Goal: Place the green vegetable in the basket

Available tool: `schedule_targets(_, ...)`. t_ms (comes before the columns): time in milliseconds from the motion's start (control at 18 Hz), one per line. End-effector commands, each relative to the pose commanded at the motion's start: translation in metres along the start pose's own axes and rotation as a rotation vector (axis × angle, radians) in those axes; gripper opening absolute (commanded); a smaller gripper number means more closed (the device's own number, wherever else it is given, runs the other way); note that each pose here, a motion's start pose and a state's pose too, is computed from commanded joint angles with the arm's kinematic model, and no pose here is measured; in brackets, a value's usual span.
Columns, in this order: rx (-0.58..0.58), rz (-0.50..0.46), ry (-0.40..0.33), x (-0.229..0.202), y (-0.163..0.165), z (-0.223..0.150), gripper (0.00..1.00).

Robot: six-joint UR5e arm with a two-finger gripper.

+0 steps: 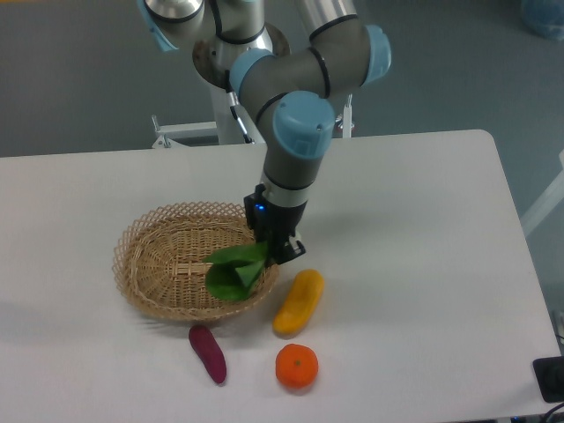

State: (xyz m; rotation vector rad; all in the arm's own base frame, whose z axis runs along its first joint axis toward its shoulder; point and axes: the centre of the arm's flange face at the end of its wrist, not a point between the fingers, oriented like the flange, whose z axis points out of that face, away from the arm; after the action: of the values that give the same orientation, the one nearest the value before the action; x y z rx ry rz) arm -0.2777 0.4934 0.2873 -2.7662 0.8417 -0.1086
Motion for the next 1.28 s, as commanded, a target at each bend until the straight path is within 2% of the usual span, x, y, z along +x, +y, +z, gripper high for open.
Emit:
schedule_targets(222, -0.004, -0.005, 0.017, 0.009, -0.012, 0.008, 0.4)
schedule_targets(278, -0.004, -0.016, 0.024, 0.011, -0.017, 0.012, 0.44)
schedule_targets(333, -0.006, -0.021, 0.035, 0.013, -0.021, 0.018, 0.54)
schedule_targets(389, -0.01, -0.021, 0.04, 0.014, -0.024, 0.021, 0.72)
schedule_targets(500, -0.011, -0.022, 0.043, 0.014, -0.024, 0.023, 1.0)
schedule_targets(833, -0.013, -0.035, 0.015, 0.004, -0.018, 0.011, 1.0)
schedule_targets(1278, 0.002, -0.157, -0.136, -0.082, 0.055, -0.057, 1.0)
